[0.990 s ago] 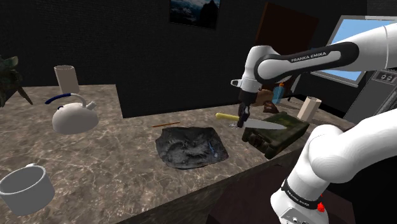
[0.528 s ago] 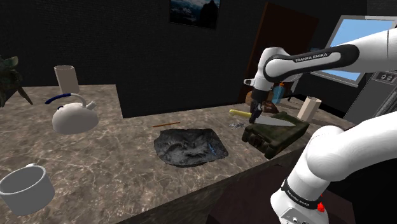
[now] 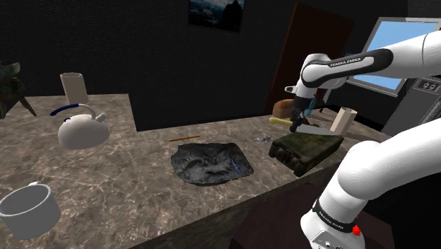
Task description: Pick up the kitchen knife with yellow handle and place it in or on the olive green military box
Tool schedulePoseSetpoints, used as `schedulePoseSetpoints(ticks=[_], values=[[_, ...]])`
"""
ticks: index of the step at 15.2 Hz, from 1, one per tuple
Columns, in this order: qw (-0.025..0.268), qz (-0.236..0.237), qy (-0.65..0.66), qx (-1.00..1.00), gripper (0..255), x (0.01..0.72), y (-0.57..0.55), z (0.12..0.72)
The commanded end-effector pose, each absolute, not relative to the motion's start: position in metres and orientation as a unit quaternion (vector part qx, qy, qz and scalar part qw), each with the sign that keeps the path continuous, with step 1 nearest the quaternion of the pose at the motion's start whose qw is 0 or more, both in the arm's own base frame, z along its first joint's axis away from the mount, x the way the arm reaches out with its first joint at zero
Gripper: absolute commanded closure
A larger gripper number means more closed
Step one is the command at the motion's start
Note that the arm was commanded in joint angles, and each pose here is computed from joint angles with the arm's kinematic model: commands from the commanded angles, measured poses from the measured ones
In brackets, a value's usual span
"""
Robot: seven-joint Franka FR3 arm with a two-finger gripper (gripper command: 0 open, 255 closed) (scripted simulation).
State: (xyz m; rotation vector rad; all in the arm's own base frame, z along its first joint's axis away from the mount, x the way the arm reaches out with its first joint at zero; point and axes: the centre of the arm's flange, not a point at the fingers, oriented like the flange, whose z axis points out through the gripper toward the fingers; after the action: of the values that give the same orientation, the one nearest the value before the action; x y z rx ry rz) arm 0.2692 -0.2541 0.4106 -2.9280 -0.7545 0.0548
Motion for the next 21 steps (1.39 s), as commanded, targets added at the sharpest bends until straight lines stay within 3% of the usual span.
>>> schedulePoseSetpoints(ticks=[1,11,21], values=[[0.058,0.018,-0.250,-0.966,255,0.260,-0.278,0.411],[0.058,0.018,-0.250,-0.966,255,0.218,-0.409,0.410],[0.058,0.018,-0.250,-0.966,255,0.218,-0.409,0.357]])
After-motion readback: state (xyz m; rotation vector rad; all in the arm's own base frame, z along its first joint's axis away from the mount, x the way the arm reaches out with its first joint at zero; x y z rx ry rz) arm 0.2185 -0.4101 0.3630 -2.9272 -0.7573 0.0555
